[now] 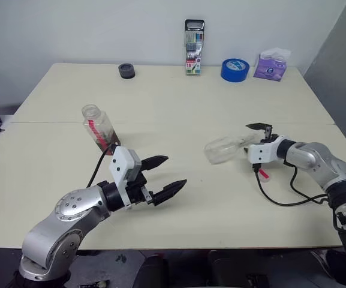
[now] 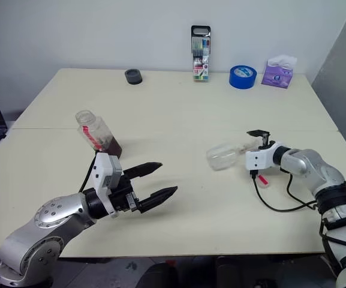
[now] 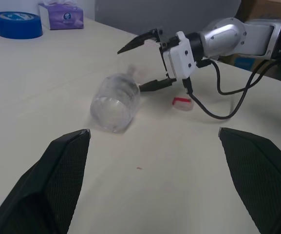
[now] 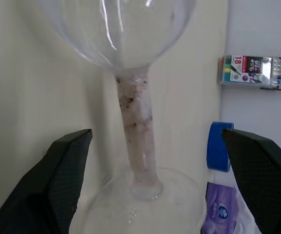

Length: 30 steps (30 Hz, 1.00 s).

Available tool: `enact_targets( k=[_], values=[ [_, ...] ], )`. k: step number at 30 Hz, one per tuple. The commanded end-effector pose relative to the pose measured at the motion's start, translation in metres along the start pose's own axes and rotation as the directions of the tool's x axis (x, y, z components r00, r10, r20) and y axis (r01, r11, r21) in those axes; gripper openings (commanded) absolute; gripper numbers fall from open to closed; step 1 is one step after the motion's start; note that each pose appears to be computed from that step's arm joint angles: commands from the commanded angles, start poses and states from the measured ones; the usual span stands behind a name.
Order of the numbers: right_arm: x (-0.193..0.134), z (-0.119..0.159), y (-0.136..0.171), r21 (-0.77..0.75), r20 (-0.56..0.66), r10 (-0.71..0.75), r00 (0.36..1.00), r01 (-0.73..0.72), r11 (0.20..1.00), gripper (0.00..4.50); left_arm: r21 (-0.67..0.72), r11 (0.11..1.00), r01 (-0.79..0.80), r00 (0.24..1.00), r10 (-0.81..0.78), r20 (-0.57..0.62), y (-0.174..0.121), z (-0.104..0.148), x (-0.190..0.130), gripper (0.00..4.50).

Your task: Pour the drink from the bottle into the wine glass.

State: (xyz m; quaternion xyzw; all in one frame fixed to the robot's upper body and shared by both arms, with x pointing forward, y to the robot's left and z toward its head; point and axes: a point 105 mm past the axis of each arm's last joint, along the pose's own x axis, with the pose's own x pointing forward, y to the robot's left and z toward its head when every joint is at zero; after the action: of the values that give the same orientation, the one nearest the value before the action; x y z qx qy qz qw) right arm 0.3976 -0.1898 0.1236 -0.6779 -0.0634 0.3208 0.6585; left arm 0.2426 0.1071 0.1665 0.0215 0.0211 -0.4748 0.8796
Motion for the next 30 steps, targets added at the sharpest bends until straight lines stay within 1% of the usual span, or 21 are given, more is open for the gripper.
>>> enact_targets(
  k=[1, 9, 12, 13, 17, 18, 22, 23, 25, 27, 29, 30],
  values=[
    [0.008, 0.001, -0.008, -0.035, -0.007, -0.019, 1.000, 0.019, 0.999, 4.50, 0.033, 0.999, -0.008, 1.000, 0.007, 0.023, -0.003, 0.007, -0.002, 4.49],
    [0.032, 0.005, -0.006, -0.035, -0.045, -0.021, 0.999, 0.020, 0.999, 4.50, 0.013, 1.000, 0.003, 1.000, -0.004, 0.021, -0.009, 0.004, -0.004, 4.49],
    [0.036, 0.006, -0.005, -0.028, -0.046, -0.016, 0.999, 0.014, 1.000, 3.91, 0.012, 1.000, 0.005, 1.000, -0.005, 0.014, -0.009, 0.002, -0.006, 4.50],
    [0.038, 0.007, -0.005, -0.028, -0.044, -0.016, 0.999, 0.015, 1.000, 3.61, 0.012, 1.000, 0.005, 1.000, -0.005, 0.012, -0.008, 0.002, -0.006, 4.50],
    [0.042, 0.011, -0.009, -0.038, -0.037, -0.038, 0.999, 0.037, 0.999, 2.15, 0.014, 1.000, -0.001, 1.000, 0.001, 0.007, -0.007, 0.002, -0.008, 4.50],
    [0.043, 0.011, -0.011, -0.045, -0.037, -0.043, 0.998, 0.041, 0.998, 1.84, 0.015, 1.000, -0.002, 1.000, 0.002, 0.006, -0.007, 0.002, -0.009, 4.50],
    [0.046, 0.015, -0.024, -0.090, -0.040, -0.083, 0.996, 0.079, 0.993, 0.39, 0.008, 1.000, -0.006, 1.000, 0.006, -0.001, -0.012, 0.002, -0.013, 4.50],
    [0.047, 0.018, -0.030, -0.096, -0.036, -0.110, 0.993, 0.106, 0.990, 0.21, 0.002, 1.000, -0.015, 1.000, 0.015, 0.000, -0.014, 0.002, -0.015, 4.50],
    [0.052, 0.028, -0.044, -0.084, -0.014, -0.170, 0.985, 0.169, 0.982, 0.22, -0.011, 0.999, -0.037, 0.999, 0.037, -0.002, -0.015, 0.001, -0.020, 4.50],
    [0.061, 0.056, -0.066, -0.022, 0.068, -0.263, 0.962, 0.265, 0.964, 0.22, -0.029, 0.997, -0.069, 0.998, 0.069, -0.003, -0.017, -0.002, -0.028, 4.50],
    [0.068, 0.086, -0.088, 0.055, 0.157, -0.350, 0.924, 0.346, 0.937, 0.22, -0.052, 0.993, -0.104, 0.994, 0.105, 0.006, -0.019, -0.004, -0.035, 4.50],
    [0.072, 0.102, -0.099, 0.119, 0.189, -0.396, 0.898, 0.380, 0.917, 0.22, -0.055, 0.989, -0.135, 0.991, 0.136, 0.015, -0.019, -0.004, -0.039, 4.50]
  ],
)
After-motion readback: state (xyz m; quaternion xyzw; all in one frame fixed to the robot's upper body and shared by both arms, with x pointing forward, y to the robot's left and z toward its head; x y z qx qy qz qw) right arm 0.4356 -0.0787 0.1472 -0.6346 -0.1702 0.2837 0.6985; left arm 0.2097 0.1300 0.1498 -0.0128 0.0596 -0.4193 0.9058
